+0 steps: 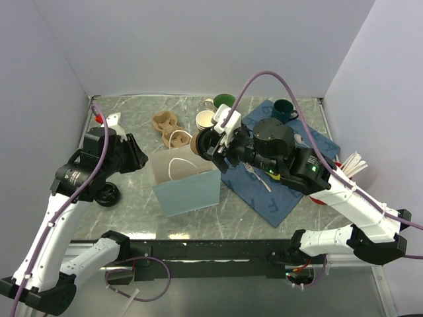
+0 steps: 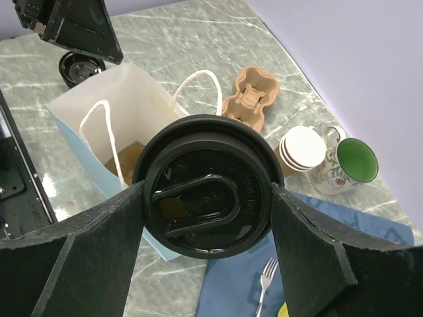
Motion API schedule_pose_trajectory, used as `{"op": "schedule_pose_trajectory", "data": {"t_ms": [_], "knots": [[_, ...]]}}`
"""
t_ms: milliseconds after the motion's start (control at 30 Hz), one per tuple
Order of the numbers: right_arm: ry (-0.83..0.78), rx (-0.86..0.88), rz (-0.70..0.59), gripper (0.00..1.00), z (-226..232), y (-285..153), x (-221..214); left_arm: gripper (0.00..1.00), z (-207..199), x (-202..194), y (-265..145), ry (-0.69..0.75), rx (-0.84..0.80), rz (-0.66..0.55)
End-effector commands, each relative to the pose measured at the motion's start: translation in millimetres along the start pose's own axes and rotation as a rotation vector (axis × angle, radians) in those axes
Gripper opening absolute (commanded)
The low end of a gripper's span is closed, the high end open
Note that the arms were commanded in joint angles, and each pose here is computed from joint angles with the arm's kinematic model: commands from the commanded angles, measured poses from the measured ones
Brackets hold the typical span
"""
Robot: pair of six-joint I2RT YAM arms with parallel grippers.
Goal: Pack the takeout coffee
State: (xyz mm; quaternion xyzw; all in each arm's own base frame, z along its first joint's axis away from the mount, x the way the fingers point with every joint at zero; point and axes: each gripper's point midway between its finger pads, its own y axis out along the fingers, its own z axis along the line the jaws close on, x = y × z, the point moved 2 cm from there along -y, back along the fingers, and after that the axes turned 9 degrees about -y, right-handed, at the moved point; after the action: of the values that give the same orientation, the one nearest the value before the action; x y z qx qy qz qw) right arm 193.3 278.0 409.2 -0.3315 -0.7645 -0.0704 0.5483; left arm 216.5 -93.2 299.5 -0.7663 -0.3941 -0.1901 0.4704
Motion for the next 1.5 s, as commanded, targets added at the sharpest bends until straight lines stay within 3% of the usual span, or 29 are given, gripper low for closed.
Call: {"op": "schedule_pose_trajectory", "data": {"t_ms": [0, 167, 333, 433, 467, 500, 667, 867, 1100, 1467], "knots": [[-0.025, -0.020, -0.077, 0.66, -6, -3, 17, 0.38, -10, -2, 0, -0.023, -0.074, -0.007], [-0.030, -0.016, -0.070, 0.66, -4, -6, 11, 0.34, -9, -10, 11, -0.021, -0.068, 0.033], [-0.036, -0.019, -0.099, 0.65, -5, -14, 15, 0.28, -12, -1, 13, -0.008, -0.084, -0.008], [-0.033, 0.000, -0.110, 0.65, -5, -22, 20, 0.16, -18, 7, 14, 0.034, -0.097, -0.022], [-0.032, 0.008, -0.114, 0.65, -3, -24, 20, 0.03, -21, 8, 15, 0.048, -0.111, -0.017], [-0.035, 0.032, -0.124, 0.64, 0, -27, 21, 0.01, -24, 10, 15, 0.061, -0.128, -0.025], [-0.073, 0.174, -0.168, 0.65, 22, -53, 17, 0.01, -36, 5, 7, 0.134, -0.253, -0.035], [-0.049, 0.292, -0.268, 0.64, 39, -77, 40, 0.01, -45, 9, -17, 0.208, -0.378, -0.147], [-0.104, 0.283, -0.177, 0.63, 51, -41, 29, 0.01, -41, -10, -18, 0.282, -0.446, -0.134], [-0.246, 0.301, -0.086, 0.62, 75, -10, 0, 0.01, -35, -19, -23, 0.276, -0.474, -0.178]]}}
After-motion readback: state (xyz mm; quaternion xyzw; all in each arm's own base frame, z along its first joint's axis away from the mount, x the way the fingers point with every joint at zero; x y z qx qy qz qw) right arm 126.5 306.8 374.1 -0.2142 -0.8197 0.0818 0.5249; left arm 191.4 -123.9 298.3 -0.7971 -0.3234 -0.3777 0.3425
